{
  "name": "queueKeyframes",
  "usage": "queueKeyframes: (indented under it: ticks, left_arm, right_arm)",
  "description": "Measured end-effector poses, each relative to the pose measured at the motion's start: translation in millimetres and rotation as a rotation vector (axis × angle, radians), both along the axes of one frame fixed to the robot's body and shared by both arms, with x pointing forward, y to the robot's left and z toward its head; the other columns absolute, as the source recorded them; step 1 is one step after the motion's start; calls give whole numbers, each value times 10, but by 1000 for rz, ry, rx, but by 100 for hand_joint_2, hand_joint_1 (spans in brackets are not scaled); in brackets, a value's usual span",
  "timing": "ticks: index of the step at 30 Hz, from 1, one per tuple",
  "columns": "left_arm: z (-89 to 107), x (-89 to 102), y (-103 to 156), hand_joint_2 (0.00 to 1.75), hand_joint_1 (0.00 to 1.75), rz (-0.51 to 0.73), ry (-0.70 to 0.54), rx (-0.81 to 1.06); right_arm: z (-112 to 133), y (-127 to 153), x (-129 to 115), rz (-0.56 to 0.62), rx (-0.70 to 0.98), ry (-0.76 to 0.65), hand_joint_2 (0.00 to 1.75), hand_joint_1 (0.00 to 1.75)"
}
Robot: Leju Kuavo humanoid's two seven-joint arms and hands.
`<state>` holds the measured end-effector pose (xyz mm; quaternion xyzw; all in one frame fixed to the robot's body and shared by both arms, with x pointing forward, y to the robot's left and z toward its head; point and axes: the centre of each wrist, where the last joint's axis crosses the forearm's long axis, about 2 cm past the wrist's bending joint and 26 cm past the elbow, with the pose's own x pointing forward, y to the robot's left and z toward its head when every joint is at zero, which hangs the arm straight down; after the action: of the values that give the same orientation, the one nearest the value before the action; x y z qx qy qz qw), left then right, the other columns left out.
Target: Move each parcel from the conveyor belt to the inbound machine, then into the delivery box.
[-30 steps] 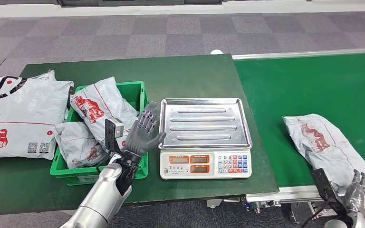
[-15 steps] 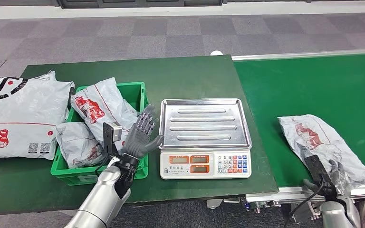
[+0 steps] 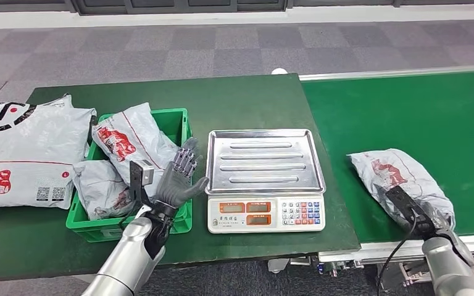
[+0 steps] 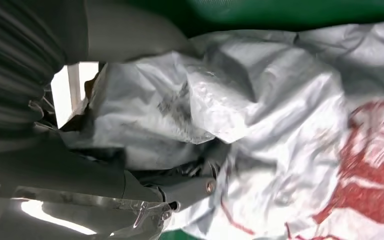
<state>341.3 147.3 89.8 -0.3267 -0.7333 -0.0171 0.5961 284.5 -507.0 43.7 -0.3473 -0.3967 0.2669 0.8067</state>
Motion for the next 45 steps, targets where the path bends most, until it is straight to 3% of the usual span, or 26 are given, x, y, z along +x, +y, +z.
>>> queueKeyframes:
  ticks: [16,24,29,37,45]
  left_arm:
    - [10,17,37,175,0,4,-5,5]
    - [4,-2,70,175,0,17,3,4]
    - [-3,-29,84,175,0,38,5,3]
    - [0,-53,87,175,0,67,-4,2]
    - [-12,-43,88,175,0,70,-7,5]
  right_arm:
    - [-12,44,20,35,-9,22,175,175]
    - [-5,193,103,94,-27,-25,175,175]
    - [106,434,231,102,-8,-232,175,175]
    - [726,753,563,98,29,-737,175,175]
    - [1015,880,659,114,6,-921,175,175]
